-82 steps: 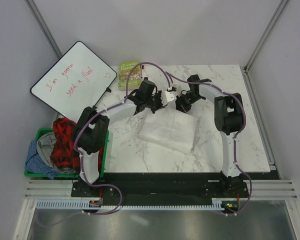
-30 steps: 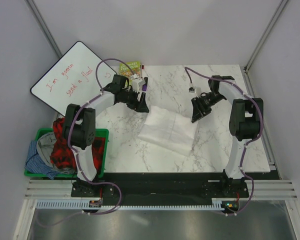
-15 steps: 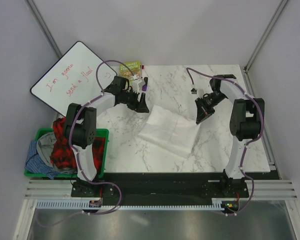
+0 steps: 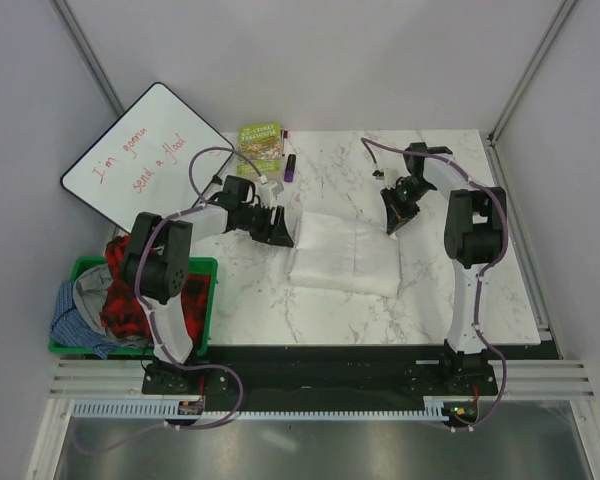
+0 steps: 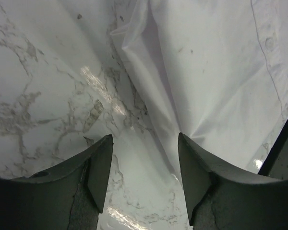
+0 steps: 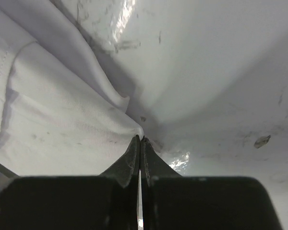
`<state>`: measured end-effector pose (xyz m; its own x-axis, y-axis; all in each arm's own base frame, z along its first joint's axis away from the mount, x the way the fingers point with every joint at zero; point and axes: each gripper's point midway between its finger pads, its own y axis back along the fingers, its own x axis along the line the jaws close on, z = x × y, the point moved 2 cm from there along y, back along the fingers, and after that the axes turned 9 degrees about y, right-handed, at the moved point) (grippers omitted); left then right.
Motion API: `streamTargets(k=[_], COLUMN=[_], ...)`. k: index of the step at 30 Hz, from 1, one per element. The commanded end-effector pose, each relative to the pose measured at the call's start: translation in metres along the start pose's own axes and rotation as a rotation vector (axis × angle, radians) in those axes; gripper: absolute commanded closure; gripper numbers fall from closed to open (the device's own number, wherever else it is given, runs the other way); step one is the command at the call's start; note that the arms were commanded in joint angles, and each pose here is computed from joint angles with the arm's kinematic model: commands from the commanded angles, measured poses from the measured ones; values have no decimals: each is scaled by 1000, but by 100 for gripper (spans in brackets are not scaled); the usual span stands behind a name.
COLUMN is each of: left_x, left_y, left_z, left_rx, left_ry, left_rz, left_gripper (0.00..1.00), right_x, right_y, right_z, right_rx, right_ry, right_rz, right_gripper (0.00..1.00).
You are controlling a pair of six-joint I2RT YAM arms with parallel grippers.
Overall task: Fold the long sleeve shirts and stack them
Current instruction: Fold the shirt
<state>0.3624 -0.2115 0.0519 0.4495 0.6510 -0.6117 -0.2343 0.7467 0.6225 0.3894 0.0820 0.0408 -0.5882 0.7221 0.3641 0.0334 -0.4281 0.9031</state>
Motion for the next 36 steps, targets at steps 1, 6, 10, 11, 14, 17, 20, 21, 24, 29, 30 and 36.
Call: streamTargets(k=[1,6,10,11,14,17,20,21,24,29,30,36], left_x=[-30,-42,-63,-68,-71,-67,-67,-68,-85,-113,-116,-111], left_y=[23,34,53,53,50,42,36,34,35,32,33,26], left_z=[13,-3,4,2,0,-4,-6,-7,-5,1,7,6], left_rx=[-103,-121,-184,-179,-153,-118,-88,-74,-69,-39,-48,-24], left_ry=[37,106,48,38,35,61,73,68,-60,-253,-268,-234], left_rz=[-38,-56,-88,-94,-88,-96,-108,-113,-112,-82,-83,-53], left_gripper=[37,35,37,37,40,52,58,58,57,51,51,50], right_x=[-2,7,22,18,29,40,42,41,40,37,38,44], right_y=[16,49,82,90,95,87,70,66,45,16,12,6], right_z=[38,27,15,8,-14,-32,-49,-53,-64,-77,-77,-74], right_rx=[-85,-137,-222,-246,-286,-320,-337,-341,-334,-326,-335,-366], right_ry=[65,33,5,-27,-111,-200,-286,-303,-329,-372,-379,-393], right_rz=[-79,-58,-9,4,101,192,238,241,251,279,294,349], right_gripper=[99,40,36,36,42,52,67,71,79,80,81,80])
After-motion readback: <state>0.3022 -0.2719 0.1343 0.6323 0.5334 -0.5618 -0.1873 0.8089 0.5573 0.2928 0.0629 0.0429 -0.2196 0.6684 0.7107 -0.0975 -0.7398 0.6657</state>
